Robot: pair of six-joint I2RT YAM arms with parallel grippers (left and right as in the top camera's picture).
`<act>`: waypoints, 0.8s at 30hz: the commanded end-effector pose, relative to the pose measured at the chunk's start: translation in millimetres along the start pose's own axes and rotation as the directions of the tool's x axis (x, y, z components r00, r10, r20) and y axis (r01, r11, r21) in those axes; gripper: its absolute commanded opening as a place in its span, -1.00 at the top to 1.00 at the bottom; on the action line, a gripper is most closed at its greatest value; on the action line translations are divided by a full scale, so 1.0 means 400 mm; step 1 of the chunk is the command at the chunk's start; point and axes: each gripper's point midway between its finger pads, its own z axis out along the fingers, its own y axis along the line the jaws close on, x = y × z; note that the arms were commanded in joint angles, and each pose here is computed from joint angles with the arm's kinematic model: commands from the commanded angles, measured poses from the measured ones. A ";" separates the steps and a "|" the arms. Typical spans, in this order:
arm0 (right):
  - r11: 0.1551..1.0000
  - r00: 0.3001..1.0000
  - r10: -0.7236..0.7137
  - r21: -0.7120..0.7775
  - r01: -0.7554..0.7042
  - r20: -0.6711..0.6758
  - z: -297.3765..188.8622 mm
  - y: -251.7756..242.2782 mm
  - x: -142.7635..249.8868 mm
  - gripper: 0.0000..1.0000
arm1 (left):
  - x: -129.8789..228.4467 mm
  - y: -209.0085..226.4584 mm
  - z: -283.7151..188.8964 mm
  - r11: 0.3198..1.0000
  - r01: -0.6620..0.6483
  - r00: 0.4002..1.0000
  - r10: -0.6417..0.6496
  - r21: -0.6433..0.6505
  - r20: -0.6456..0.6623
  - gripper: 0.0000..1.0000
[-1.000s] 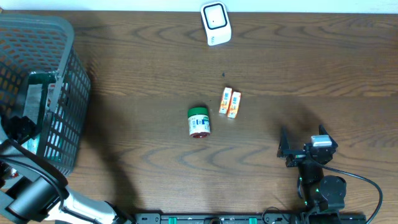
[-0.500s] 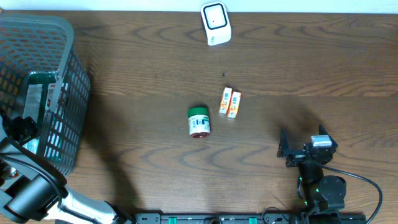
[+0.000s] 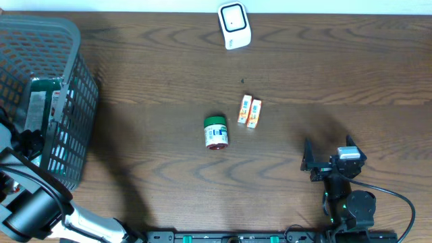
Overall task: Scan the item barcode
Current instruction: 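Reach the left gripper into the grey basket and grasp the red-strip items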
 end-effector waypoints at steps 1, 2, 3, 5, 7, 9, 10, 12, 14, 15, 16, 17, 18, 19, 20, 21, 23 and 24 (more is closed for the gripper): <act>1.000 1.000 -0.012 -0.008 0.012 -0.001 0.000 0.005 0.001 -0.99 | 0.004 0.025 0.017 0.999 0.005 1.000 -0.005 -0.032 -0.011 -0.96; 1.000 1.000 -0.012 -0.008 0.012 -0.001 0.000 0.005 0.001 -0.99 | 0.002 0.031 0.018 0.999 0.011 1.000 -0.012 -0.033 -0.007 -0.96; 1.000 1.000 -0.012 -0.008 0.012 -0.001 0.000 0.005 0.001 -0.98 | 0.001 0.034 0.018 0.999 0.016 1.000 -0.016 -0.034 -0.005 -0.96; 1.000 1.000 -0.012 -0.008 0.012 -0.001 0.000 0.005 0.001 -0.99 | -0.004 0.043 0.021 0.999 0.030 1.000 -0.030 -0.032 0.005 -0.96; 1.000 1.000 -0.012 -0.008 0.012 -0.001 0.000 0.005 0.001 -0.99 | -0.006 0.044 0.025 0.999 0.037 0.999 -0.037 -0.021 0.008 -0.96; 1.000 1.000 -0.012 -0.008 0.012 -0.001 0.000 0.005 0.001 -0.99 | -0.007 0.038 0.034 0.999 0.039 0.999 -0.039 -0.004 0.004 -0.96; 1.000 1.000 -0.012 -0.008 0.012 -0.001 0.000 0.005 0.001 -0.99 | -0.003 0.035 0.043 0.999 0.037 0.999 -0.037 -0.003 -0.007 -0.96; 1.000 1.000 -0.012 -0.008 0.012 -0.001 0.000 0.005 0.001 -0.99 | 0.007 0.026 0.070 1.000 0.030 0.999 -0.030 0.005 -0.039 -0.96; 1.000 1.000 -0.012 -0.008 0.012 -0.001 0.000 0.005 0.001 -0.99 | 0.019 0.013 0.095 0.999 0.025 0.997 -0.023 0.022 -0.070 -0.96; 1.000 1.000 -0.012 -0.008 0.012 -0.001 0.000 0.005 0.001 -0.98 | 0.026 0.009 0.105 0.999 0.021 0.996 -0.019 0.025 -0.085 -0.96; 1.000 1.000 -0.012 -0.008 0.012 -0.001 0.000 0.005 0.001 -0.99 | 0.033 0.006 0.115 0.999 0.018 0.995 -0.015 0.027 -0.101 -0.96; 1.000 1.000 -0.012 -0.008 0.012 -0.001 0.000 0.005 0.001 -0.99 | 0.036 0.004 0.120 0.999 0.016 0.994 -0.013 0.027 -0.108 -0.97; 1.000 1.000 -0.012 -0.008 0.012 -0.001 0.000 0.005 0.001 -0.98 | 0.037 0.004 0.121 1.000 0.016 0.994 -0.013 0.027 -0.111 -0.99; 1.000 1.000 -0.012 -0.008 0.012 -0.001 0.000 0.005 0.001 -0.99 | 0.036 0.005 0.119 1.000 0.016 0.994 -0.013 0.027 -0.108 -0.93; 1.000 1.000 -0.012 -0.008 0.012 -0.001 0.000 0.005 0.001 -0.99 | 0.031 0.007 0.113 1.000 0.018 0.995 -0.015 0.024 -0.100 -0.82; 1.000 1.000 -0.012 -0.008 0.012 -0.001 0.000 0.005 0.001 -0.99 | 0.025 0.010 0.106 1.000 0.019 0.996 -0.017 0.023 -0.090 -0.62; 1.000 1.000 -0.012 -0.008 0.012 -0.001 0.000 0.005 0.001 -0.98 | 0.006 0.017 0.083 0.999 0.025 0.998 -0.024 0.020 -0.060 -0.13; 1.000 1.000 -0.012 -0.008 0.012 -0.001 0.000 0.005 0.001 -0.98 | -0.004 0.021 0.067 0.999 0.029 0.999 -0.028 0.019 -0.043 0.02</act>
